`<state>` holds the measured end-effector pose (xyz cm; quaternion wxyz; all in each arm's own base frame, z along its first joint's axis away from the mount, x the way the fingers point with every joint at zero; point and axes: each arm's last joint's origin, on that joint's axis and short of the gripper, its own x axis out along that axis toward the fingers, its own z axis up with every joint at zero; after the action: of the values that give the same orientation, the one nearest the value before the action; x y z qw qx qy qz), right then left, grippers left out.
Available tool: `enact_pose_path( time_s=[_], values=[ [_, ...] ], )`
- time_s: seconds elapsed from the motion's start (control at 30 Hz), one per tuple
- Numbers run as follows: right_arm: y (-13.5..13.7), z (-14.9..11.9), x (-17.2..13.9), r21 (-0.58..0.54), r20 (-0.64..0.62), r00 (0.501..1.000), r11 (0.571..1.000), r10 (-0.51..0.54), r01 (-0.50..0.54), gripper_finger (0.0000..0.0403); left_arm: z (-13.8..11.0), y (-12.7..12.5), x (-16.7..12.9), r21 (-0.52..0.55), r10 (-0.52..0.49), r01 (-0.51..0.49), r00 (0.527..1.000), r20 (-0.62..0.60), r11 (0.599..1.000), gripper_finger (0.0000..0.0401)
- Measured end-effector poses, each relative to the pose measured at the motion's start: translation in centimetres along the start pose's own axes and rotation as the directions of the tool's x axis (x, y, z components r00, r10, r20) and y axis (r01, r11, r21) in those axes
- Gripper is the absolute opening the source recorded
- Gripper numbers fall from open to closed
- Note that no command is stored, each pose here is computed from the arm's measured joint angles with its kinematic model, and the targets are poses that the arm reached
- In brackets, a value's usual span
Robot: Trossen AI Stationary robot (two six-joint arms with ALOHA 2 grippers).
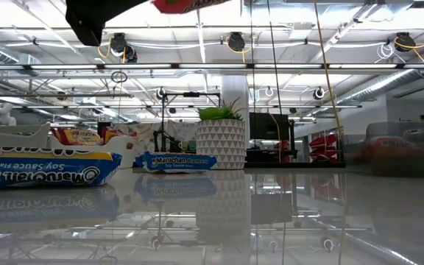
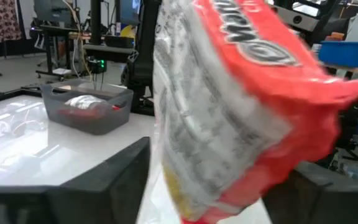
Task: Sort Maruchan noodles
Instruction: Put the orange noodle pack into the black bin
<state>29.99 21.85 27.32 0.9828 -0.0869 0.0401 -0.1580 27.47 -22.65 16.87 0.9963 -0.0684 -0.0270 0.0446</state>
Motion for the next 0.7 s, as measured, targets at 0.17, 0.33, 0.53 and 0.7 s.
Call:
enact_pose_path(
  time_s=[0.17,0.33,0.53,0.7],
  values=[
    [0.03,0.00,-0.05,0.003,0.000,1.000,1.000,0.001,-0.001,0.0000,0.02,0.05,0.00,0.005,0.016,-0.016,1.000,0.002,1.000,0.0186],
    [0.12,0.01,-0.17,0.003,0.001,1.000,1.000,0.004,-0.004,0.0000,0.01,0.05,0.00,0.005,0.017,-0.017,1.000,0.001,1.000,0.0141],
    [0.12,0.02,-0.18,0.004,0.001,1.000,1.000,0.004,-0.004,0.0000,0.03,0.05,0.00,0.005,0.016,-0.016,1.000,0.002,1.000,0.0098],
    [0.12,0.01,-0.19,0.003,0.001,1.000,1.000,0.003,-0.003,0.0000,0.03,0.02,-0.02,0.005,0.013,-0.013,1.000,0.002,1.000,0.0088]
  ],
)
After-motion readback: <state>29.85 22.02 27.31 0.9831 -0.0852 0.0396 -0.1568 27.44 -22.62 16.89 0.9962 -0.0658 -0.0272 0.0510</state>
